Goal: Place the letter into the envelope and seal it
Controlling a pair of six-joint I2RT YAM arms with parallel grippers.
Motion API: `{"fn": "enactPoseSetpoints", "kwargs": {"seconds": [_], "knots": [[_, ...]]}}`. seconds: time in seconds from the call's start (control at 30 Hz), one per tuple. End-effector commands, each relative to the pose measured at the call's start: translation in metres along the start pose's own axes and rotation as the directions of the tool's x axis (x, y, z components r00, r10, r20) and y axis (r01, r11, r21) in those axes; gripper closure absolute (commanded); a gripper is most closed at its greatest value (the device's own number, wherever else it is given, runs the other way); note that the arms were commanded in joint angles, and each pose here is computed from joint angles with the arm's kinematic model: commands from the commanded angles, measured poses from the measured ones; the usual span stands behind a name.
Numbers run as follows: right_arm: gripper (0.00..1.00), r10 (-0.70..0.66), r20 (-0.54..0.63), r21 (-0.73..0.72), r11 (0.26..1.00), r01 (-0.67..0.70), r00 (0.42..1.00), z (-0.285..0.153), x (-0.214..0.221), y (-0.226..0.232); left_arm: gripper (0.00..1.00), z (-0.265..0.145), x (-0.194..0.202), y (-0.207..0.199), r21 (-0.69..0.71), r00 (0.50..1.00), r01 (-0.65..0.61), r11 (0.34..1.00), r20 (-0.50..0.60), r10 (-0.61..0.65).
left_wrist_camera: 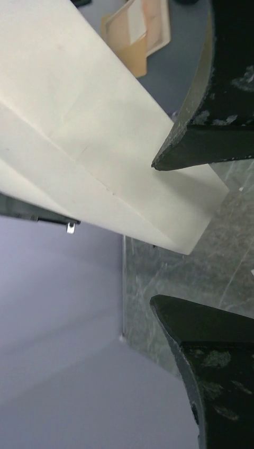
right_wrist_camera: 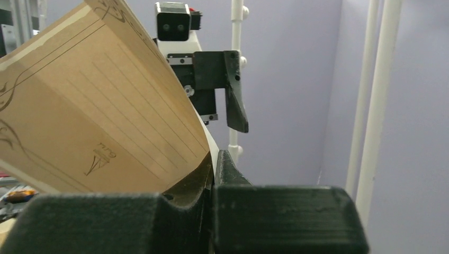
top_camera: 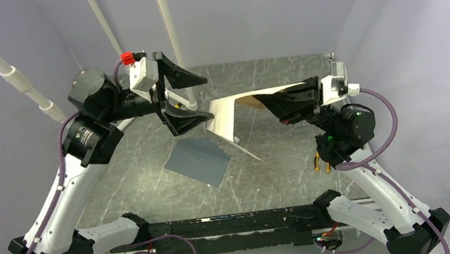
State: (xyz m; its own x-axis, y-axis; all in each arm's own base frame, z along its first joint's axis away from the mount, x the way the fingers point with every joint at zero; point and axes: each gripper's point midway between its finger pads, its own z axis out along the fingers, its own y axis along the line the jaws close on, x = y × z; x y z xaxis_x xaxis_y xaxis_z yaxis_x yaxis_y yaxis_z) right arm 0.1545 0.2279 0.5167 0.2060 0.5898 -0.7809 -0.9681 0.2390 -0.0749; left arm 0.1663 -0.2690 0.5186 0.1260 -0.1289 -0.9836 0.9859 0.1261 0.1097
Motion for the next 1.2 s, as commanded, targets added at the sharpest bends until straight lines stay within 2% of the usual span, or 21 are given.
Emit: {"fn": "enactPoseSetpoints", "kwargs": {"seconds": [0.0, 0.13, 0.5, 0.57, 0.77, 1.0, 1.1, 1.17], "knots": [[1.00, 0.035, -0.018, -0.057, 0.998, -0.036, 0.999, 0.005, -0.012, 0.015, 0.07, 0.002, 0.003, -0.027, 0.193, 1.000, 0.014, 0.981, -0.012, -0.012], [1.00, 0.087, -0.060, -0.060, 0.994, -0.091, 0.994, 0.010, -0.006, 0.013, 0.07, 0.006, 0.006, -0.030, 0.238, 1.000, 0.028, 0.971, -0.002, -0.028], [1.00, 0.242, -0.168, -0.010, 0.969, -0.247, 0.956, 0.014, 0.011, 0.008, 0.07, 0.018, 0.014, -0.014, 0.214, 0.998, 0.061, 0.975, 0.002, -0.063], [1.00, 0.272, -0.185, -0.005, 0.961, -0.278, 0.944, 0.013, 0.013, 0.009, 0.11, 0.019, 0.014, -0.008, 0.182, 0.998, 0.059, 0.982, 0.004, -0.061], [1.00, 0.319, -0.223, 0.010, 0.946, -0.325, 0.921, 0.005, 0.021, 0.016, 0.32, 0.019, 0.016, 0.001, 0.121, 0.998, 0.064, 0.991, -0.006, -0.064], [1.00, 0.299, -0.239, -0.011, 0.950, -0.311, 0.924, -0.006, 0.023, 0.028, 0.43, 0.015, 0.025, -0.003, 0.116, 0.996, 0.084, 0.990, -0.029, -0.081], [1.00, 0.287, -0.251, -0.032, 0.952, -0.304, 0.925, -0.007, 0.025, 0.031, 0.51, 0.016, 0.028, -0.007, 0.147, 0.993, 0.116, 0.982, -0.034, -0.112], [1.00, 0.278, -0.265, -0.058, 0.951, -0.303, 0.923, -0.009, 0.027, 0.034, 0.52, 0.017, 0.029, -0.013, 0.188, 0.987, 0.157, 0.970, -0.044, -0.152]]}}
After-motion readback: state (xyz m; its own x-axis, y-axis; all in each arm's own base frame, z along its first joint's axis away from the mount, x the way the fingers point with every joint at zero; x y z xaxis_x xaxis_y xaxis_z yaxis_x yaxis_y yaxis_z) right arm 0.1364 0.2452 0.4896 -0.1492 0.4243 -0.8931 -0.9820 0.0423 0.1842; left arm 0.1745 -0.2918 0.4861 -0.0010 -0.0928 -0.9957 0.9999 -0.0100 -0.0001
